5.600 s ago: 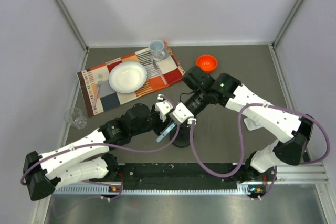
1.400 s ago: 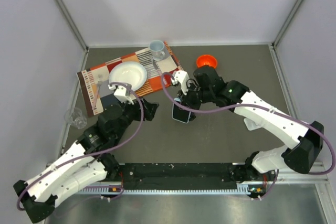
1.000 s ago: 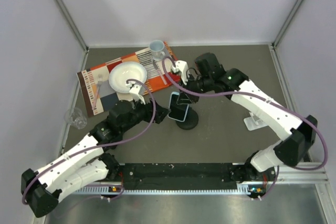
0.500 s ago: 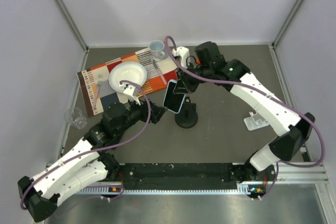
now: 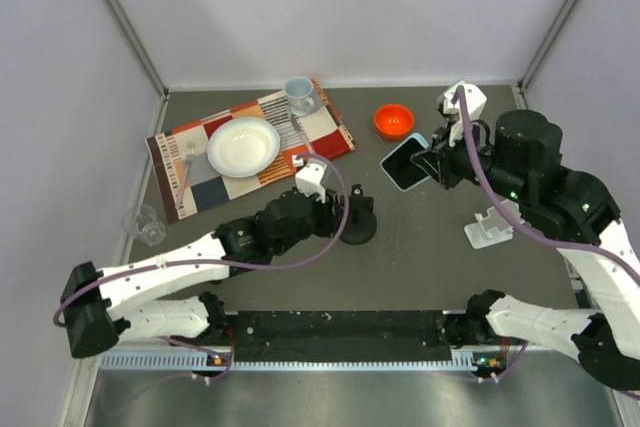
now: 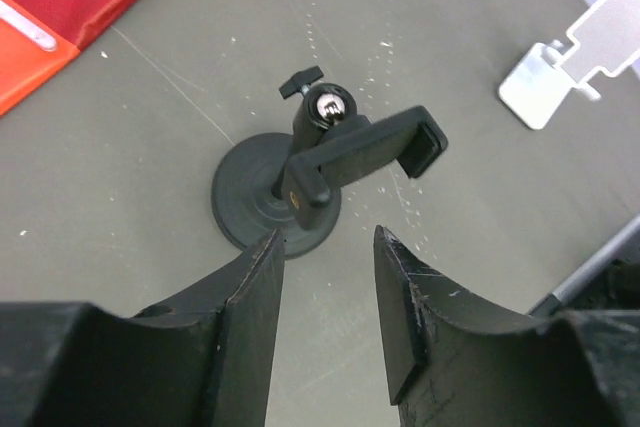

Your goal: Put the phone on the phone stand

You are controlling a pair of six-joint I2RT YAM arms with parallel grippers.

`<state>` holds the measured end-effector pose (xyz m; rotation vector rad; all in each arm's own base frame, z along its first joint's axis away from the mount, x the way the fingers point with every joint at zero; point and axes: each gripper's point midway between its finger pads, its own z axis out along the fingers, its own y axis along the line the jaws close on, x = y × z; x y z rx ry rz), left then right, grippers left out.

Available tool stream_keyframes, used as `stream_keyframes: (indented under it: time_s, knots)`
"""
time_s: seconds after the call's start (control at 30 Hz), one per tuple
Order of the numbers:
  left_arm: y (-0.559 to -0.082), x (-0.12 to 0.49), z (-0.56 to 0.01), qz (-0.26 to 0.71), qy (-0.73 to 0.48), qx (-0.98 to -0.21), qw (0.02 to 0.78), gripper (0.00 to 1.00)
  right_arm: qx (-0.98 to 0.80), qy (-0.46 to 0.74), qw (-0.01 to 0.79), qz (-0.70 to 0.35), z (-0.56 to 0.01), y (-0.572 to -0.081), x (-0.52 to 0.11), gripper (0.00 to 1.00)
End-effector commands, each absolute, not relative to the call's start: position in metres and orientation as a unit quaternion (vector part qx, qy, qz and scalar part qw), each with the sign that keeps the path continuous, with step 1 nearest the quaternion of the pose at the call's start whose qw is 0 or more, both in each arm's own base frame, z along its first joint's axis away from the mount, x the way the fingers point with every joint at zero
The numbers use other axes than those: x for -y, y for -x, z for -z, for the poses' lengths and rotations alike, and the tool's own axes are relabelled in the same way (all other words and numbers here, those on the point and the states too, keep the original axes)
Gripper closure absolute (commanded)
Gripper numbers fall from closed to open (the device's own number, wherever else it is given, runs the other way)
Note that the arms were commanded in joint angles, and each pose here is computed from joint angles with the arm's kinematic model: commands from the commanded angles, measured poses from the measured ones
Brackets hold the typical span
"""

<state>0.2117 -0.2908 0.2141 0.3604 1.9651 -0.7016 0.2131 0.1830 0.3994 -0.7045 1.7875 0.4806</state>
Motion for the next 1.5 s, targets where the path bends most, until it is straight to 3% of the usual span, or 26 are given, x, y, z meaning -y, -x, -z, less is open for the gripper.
stream_keyframes:
  time_s: [0.0,0.93,1.03,1.23,1.47]
  knots:
    - [-0.235,0.289,-0.226,0.223,-0.112,-0.804,0.539,0.55,-0.770,0.284,0.542,-0.184,-0.385,-0.223,-0.180,1.00]
    - [-0.245,0.301,-0.218,0.199,-0.133,-0.801,0.549,0.66,-0.765,0.380,0.455,-0.253,-0.335,-0.204,-0.219,1.00]
    - [-0.245,0.299,-0.220,0.199,-0.135,-0.795,0.556,0.74,-0.764,0.389,0.445,-0.260,-0.330,-0.202,-0.223,1.00]
    - [-0.239,0.303,-0.224,0.213,-0.170,-0.786,0.556,1.00,-0.733,0.452,0.420,-0.286,-0.317,-0.188,-0.233,1.00]
    - [-0.208,0.299,-0.227,0.264,-0.256,-0.764,0.531,1.00,-0.578,0.628,0.417,-0.311,-0.296,-0.151,-0.275,1.00]
